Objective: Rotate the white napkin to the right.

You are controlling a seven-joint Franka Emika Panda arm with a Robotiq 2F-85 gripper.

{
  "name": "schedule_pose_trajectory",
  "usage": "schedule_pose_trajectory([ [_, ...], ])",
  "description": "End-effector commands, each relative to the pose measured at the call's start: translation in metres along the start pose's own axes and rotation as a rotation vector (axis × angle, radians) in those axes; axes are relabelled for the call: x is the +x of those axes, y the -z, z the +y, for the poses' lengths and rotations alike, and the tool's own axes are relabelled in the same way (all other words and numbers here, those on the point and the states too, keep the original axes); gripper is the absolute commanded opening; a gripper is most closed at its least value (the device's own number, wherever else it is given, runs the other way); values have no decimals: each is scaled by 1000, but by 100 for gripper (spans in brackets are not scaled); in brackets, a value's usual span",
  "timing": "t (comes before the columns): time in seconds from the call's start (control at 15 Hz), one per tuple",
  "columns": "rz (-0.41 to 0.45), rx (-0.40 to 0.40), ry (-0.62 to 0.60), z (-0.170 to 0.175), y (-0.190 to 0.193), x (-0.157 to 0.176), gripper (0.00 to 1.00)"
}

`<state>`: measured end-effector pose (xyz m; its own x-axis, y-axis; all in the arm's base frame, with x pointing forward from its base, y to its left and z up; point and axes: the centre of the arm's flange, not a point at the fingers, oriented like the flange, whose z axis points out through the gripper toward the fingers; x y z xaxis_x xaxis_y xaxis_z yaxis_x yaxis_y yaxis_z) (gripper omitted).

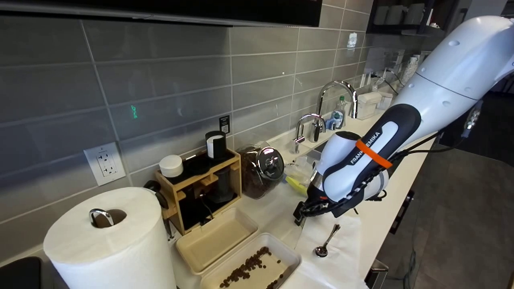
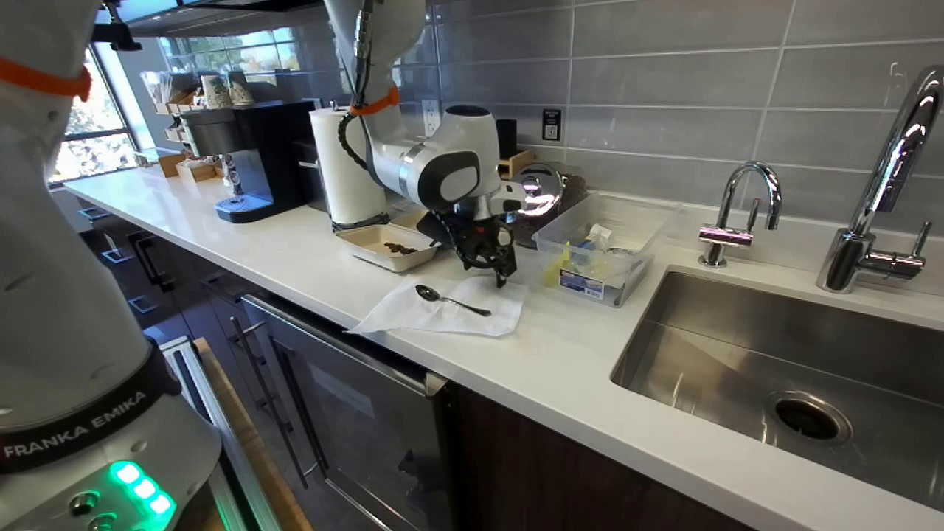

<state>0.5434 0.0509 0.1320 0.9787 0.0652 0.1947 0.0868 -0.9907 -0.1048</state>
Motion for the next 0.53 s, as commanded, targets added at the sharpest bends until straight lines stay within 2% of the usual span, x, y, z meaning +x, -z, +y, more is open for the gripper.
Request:
schedule_pose_trajectory([
  [0.0, 15, -31, 124, 6, 24, -3, 100],
  [0.27, -15, -97, 271, 9, 26, -8, 100],
  [0.47, -48, -132, 336, 5, 22, -17, 100],
])
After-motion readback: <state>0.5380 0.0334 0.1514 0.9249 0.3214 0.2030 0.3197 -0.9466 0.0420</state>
